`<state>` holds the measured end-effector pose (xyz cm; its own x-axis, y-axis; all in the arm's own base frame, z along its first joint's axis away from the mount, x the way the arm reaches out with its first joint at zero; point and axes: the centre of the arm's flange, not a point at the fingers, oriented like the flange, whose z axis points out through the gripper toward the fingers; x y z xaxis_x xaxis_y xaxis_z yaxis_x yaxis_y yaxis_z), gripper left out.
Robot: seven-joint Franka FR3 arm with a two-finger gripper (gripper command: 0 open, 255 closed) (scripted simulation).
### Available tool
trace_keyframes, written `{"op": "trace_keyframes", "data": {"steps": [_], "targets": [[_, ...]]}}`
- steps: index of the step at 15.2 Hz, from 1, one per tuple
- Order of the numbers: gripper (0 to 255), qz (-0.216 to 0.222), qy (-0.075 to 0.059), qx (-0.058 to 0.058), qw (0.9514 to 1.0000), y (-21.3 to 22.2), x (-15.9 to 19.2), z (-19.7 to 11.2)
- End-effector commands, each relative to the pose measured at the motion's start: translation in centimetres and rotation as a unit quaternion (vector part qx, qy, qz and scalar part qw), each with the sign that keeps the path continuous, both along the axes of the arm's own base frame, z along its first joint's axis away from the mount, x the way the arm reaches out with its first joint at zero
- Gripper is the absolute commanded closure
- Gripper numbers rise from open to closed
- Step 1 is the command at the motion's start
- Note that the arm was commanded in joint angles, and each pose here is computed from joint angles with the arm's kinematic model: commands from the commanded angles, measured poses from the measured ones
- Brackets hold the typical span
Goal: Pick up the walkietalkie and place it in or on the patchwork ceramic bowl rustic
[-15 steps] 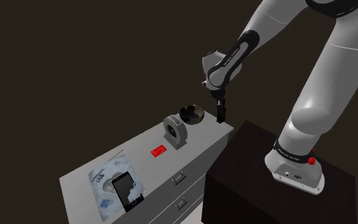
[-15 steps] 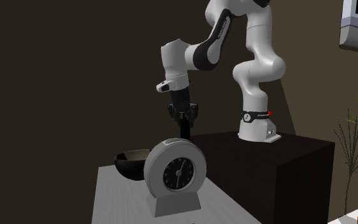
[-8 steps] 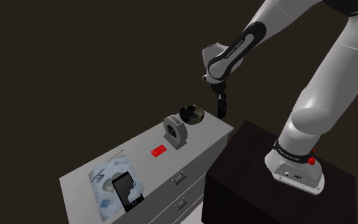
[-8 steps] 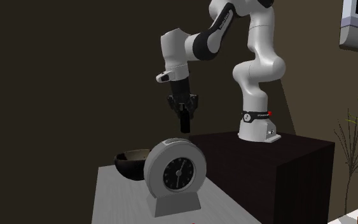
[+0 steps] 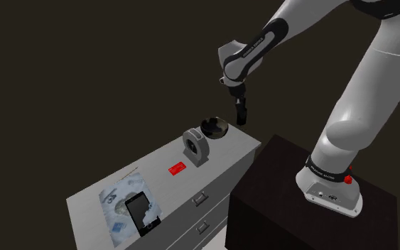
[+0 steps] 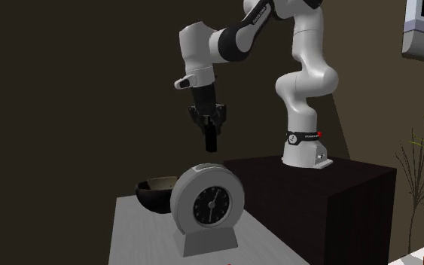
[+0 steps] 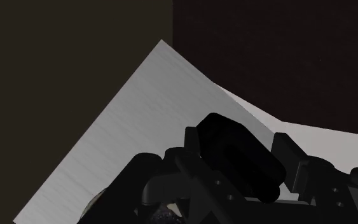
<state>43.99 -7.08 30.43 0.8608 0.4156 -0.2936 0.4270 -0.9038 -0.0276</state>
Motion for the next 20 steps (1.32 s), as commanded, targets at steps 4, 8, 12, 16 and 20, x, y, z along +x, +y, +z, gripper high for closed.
{"op": "trace_keyframes", "data": {"steps": [4, 8, 12, 16, 20], "targets": [[255, 0.0, 0.0, 0.0, 1.0, 0.0, 6.6, -0.1], [255, 0.0, 0.0, 0.0, 1.0, 0.1, 11.9, -0.1], [255, 0.0, 0.0, 0.0, 1.0, 0.2, 17.0, -0.1], [255, 0.0, 0.0, 0.0, 1.0, 0.2, 17.0, -2.2], [255, 0.0, 0.0, 0.0, 1.0, 0.2, 17.0, -4.3]]}}
